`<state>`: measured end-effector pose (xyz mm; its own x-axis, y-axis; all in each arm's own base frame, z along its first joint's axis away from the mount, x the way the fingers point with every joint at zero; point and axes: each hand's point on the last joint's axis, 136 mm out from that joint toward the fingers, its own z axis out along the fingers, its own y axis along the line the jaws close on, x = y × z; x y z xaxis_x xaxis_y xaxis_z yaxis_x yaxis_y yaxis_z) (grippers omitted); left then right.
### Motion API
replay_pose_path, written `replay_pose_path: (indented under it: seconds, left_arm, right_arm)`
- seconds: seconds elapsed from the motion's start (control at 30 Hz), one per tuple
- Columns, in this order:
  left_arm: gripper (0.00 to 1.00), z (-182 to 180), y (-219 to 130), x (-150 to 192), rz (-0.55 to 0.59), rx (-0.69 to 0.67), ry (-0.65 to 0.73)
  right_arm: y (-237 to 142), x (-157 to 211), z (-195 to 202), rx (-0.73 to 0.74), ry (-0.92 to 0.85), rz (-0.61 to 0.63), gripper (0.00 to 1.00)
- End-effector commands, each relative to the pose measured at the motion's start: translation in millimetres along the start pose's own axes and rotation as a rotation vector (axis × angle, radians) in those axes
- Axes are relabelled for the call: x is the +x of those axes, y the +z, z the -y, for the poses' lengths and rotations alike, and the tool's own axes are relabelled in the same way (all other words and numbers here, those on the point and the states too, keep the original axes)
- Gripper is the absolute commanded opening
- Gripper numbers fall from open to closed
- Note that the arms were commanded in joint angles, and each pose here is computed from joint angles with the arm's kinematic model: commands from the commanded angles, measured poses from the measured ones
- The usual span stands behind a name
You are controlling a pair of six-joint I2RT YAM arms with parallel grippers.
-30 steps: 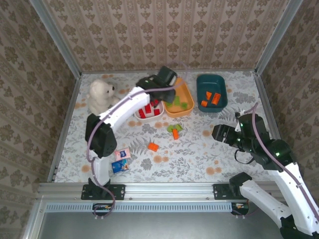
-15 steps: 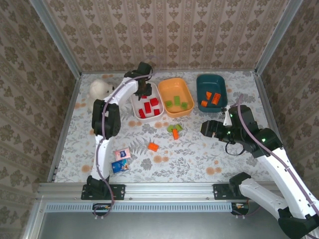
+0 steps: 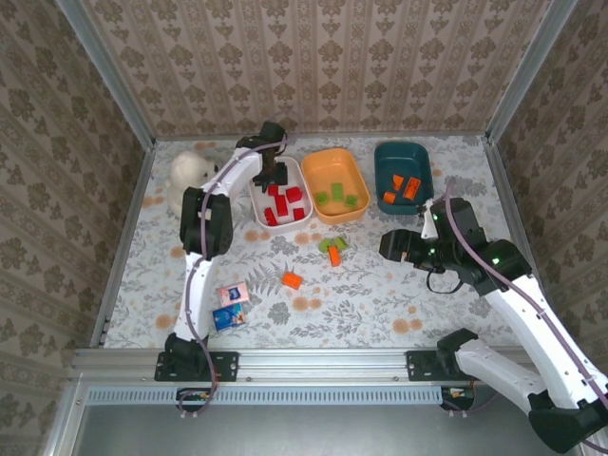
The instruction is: Sort the legos into containers by color
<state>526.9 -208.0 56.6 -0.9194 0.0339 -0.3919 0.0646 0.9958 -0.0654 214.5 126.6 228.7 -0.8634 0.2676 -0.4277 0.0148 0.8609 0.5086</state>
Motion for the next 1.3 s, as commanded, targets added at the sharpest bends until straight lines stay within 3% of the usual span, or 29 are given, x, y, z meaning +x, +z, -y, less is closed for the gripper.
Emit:
replay_pose_path:
  seconds: [0.0, 0.23, 0.37, 0.47, 0.63, 0.8, 0.93, 1.07, 1.27]
  left_arm:
    - [0.57, 4.4, -35.3, -15.6, 0.049, 0.038, -0.021]
    - [0.61, 14.9, -134.5, -42.8, 0.212, 0.13, -0.07]
    - [0.64, 12.9, -193.3, -28.7, 0.287, 0.191, -0.124]
    - [0.66, 1.5, -222.2, 8.4, 0.3, 0.228, -0.204]
    - [0.67, -32.2, -237.4, 112.2, 0.239, 0.234, -0.365]
    - [0.68, -70.4, -242.3, 216.0, 0.181, 0.209, -0.501]
    - [0.68, -92.7, -247.6, 275.2, 0.166, 0.193, -0.56]
    - [0.68, -108.7, -255.9, 298.2, 0.19, 0.186, -0.607]
    - [0.68, -115.2, -268.0, 299.8, 0.222, 0.181, -0.612]
  right_arm:
    - [-2.4, -6.9, -3.4, 0.011, -0.029, 0.0, 0.8]
    - [19.9, -17.8, -18.7, 0.043, -0.118, -0.042, 0.77]
    - [45.7, -3.6, -54.7, 0.002, -0.289, -0.112, 0.77]
    - [73.3, 24.2, -86.0, -0.033, -0.481, -0.193, 0.77]
    - [127.7, 66.3, -112.6, -0.039, -0.691, -0.327, 0.79]
    - [172.9, 94.1, -116.6, 0.026, -0.85, -0.428, 0.81]
    - [202.7, 103.4, -113.5, 0.102, -0.925, -0.48, 0.85]
    - [227.0, 111.3, -113.6, 0.137, -0.962, -0.516, 0.88]
    - [259.4, 115.2, -92.8, 0.278, -0.992, -0.549, 0.84]
